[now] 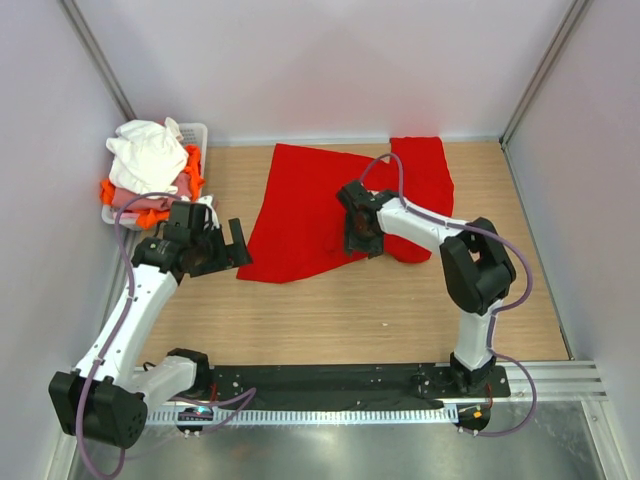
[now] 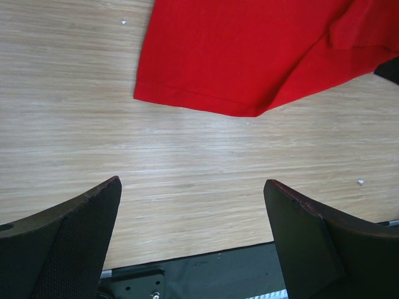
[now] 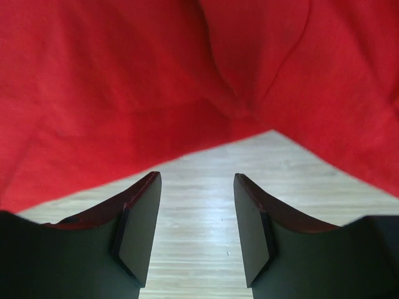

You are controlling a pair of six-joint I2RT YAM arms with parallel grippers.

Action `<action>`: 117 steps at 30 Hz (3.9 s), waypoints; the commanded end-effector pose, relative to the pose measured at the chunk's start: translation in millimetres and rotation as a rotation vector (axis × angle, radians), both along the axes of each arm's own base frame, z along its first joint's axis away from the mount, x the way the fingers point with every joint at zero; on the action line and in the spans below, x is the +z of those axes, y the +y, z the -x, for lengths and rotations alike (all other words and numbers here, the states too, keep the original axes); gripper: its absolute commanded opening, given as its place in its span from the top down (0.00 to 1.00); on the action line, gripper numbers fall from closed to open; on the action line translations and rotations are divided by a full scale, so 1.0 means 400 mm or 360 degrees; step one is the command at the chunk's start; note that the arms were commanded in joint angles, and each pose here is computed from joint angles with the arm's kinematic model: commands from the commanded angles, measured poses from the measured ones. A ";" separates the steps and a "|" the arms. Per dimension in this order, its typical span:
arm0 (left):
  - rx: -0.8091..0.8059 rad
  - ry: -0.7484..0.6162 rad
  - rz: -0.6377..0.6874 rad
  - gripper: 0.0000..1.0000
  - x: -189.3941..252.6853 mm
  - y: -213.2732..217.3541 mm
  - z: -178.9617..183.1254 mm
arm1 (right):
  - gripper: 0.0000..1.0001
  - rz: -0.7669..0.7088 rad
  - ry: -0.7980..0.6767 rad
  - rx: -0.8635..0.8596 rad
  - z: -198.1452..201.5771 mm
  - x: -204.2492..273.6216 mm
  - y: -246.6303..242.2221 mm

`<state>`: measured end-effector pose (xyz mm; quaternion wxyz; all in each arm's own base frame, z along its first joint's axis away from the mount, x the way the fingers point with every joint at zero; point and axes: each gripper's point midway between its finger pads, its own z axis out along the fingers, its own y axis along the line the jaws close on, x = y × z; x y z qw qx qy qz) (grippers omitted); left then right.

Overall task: Fold and stack the t-shirts
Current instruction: Flatten the tshirt out

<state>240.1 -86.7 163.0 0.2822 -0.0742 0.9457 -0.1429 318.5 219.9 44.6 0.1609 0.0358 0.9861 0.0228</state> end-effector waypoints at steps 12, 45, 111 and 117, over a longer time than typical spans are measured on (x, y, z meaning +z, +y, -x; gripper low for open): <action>-0.0002 -0.0048 0.0028 0.04 0.010 -0.007 -0.018 | 0.42 0.0246 -0.0175 -0.0346 -0.132 0.030 -0.316; 0.0038 -0.0050 -0.0002 0.07 0.007 0.006 -0.018 | 0.48 0.0039 -0.0352 -0.0008 -0.138 0.055 -0.055; 0.0106 -0.0223 -0.0020 0.07 0.066 0.031 -0.012 | 0.96 -0.0518 0.0151 -0.0168 0.715 0.262 -0.339; 0.0128 -0.0217 -0.0041 0.07 0.065 0.039 -0.012 | 0.00 -0.0830 -0.0115 -0.0158 0.671 0.403 -0.287</action>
